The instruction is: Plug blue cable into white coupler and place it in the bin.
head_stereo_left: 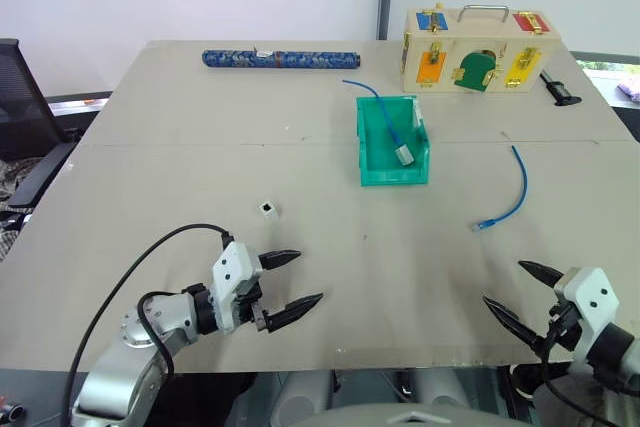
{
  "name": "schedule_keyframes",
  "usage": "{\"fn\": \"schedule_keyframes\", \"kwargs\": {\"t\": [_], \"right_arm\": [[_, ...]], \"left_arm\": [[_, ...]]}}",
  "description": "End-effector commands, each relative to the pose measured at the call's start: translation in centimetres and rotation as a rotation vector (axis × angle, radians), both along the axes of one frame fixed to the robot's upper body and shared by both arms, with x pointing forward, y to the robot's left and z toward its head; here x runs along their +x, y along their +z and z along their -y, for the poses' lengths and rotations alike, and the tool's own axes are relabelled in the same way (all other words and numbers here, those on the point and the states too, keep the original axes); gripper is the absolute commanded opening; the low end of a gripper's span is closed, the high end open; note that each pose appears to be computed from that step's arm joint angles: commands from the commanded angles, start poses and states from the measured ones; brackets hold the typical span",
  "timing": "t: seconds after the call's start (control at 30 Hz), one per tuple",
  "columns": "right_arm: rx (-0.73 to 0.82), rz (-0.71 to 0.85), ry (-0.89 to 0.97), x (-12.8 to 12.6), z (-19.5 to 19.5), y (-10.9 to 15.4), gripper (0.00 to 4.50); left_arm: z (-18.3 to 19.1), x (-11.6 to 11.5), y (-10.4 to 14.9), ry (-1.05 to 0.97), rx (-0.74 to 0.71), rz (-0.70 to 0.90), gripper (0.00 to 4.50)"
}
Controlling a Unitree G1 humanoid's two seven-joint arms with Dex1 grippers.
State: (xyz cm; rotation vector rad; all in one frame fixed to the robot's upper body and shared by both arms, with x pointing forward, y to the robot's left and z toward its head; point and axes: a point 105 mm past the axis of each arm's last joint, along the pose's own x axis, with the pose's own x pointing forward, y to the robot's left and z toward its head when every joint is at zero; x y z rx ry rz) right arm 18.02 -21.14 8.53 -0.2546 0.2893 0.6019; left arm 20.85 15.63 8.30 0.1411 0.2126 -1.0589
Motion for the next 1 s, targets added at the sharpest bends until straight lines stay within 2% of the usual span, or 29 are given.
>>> {"fn": "schedule_keyframes", "kwargs": {"t": [0.03,0.13,0.23,0.43,0.47,0.5,0.57,0.93,1.0], "right_arm": [[-0.038,0.065,0.040,0.8,-0.2,2.2,4.46],[-0.151,0.097,0.128,2.5,-0.4,4.1,4.46],[-0.260,0.102,0.190,4.3,0.0,5.0,4.46],[-0.446,0.008,0.327,8.0,1.9,5.1,4.46],[-0.468,-0.004,0.347,8.6,2.1,5.0,3.94],[-0.480,-0.016,0.363,9.0,2.3,4.9,3.70],[-0.506,-0.050,0.421,9.6,2.3,4.5,2.84],[-0.632,-0.118,0.575,14.1,2.0,2.3,2.84],[-0.637,-0.121,0.597,14.7,1.5,2.1,2.32]], "left_arm": [[0.8,0.7,1.8,-0.011,-0.052,0.049,4.50],[2.5,1.9,4.4,-0.024,-0.138,0.066,4.50],[3.4,2.5,5.8,-0.039,-0.184,0.050,4.50],[4.7,1.7,6.7,-0.191,-0.099,0.112,4.50],[4.8,1.6,6.7,-0.209,-0.091,0.120,4.50],[4.8,1.6,6.8,-0.219,-0.087,0.125,4.50],[4.8,1.5,7.0,-0.232,-0.083,0.132,4.50],[4.7,1.3,7.1,-0.210,-0.080,0.153,4.50],[4.6,1.3,7.1,-0.202,-0.079,0.159,4.50]]}}
